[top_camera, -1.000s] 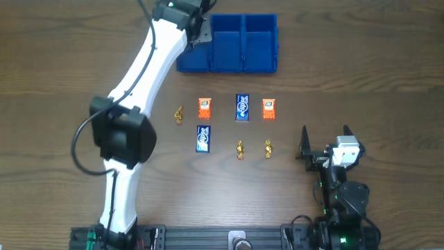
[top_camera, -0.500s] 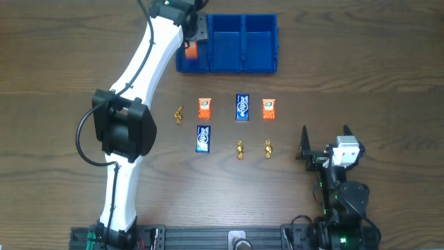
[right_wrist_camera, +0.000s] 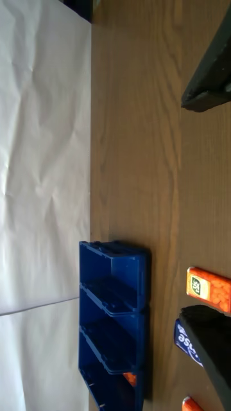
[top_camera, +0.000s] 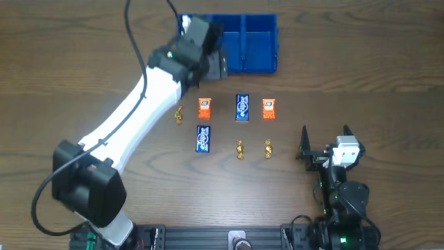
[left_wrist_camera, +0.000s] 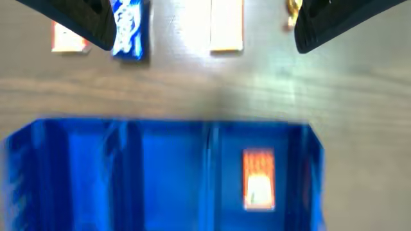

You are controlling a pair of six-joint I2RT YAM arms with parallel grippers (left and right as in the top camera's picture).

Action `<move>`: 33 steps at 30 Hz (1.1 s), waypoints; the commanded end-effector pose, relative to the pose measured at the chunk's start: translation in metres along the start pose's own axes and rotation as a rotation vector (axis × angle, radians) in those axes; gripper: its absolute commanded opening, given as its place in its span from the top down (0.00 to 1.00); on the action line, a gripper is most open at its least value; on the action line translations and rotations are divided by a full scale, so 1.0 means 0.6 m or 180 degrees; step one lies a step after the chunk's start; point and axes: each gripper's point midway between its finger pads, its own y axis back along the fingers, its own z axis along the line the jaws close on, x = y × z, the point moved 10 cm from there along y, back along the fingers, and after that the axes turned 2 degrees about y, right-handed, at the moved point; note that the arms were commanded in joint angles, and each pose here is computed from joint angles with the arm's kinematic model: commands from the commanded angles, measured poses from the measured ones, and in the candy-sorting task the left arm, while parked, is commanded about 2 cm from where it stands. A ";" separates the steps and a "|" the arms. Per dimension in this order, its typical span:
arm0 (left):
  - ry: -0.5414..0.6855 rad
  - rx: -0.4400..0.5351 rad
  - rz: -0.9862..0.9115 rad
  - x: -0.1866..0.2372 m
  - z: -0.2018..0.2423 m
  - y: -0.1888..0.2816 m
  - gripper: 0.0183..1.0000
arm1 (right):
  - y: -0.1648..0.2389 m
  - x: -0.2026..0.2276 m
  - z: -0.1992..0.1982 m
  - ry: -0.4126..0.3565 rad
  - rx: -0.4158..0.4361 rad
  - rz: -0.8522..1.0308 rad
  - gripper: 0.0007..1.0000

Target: Sort Candies Into Trays

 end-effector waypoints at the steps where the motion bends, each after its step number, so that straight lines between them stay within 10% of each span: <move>1: 0.0035 -0.0305 0.0617 0.117 0.017 -0.101 0.12 | 0.001 0.001 0.000 0.0047 -0.0006 0.0006 0.00; 12: 0.0071 -0.0410 0.0994 0.173 0.021 -0.171 0.17 | 0.001 0.001 0.000 0.0047 -0.0006 0.0006 0.00; 23: 0.0099 -0.0402 0.0980 0.173 0.019 -0.178 0.66 | 0.001 0.001 0.000 0.0047 -0.0006 0.0006 0.00; 33: 0.0144 -0.0167 -0.0187 0.027 0.008 -0.006 0.71 | 0.001 0.001 0.000 0.0047 -0.0006 0.0006 0.00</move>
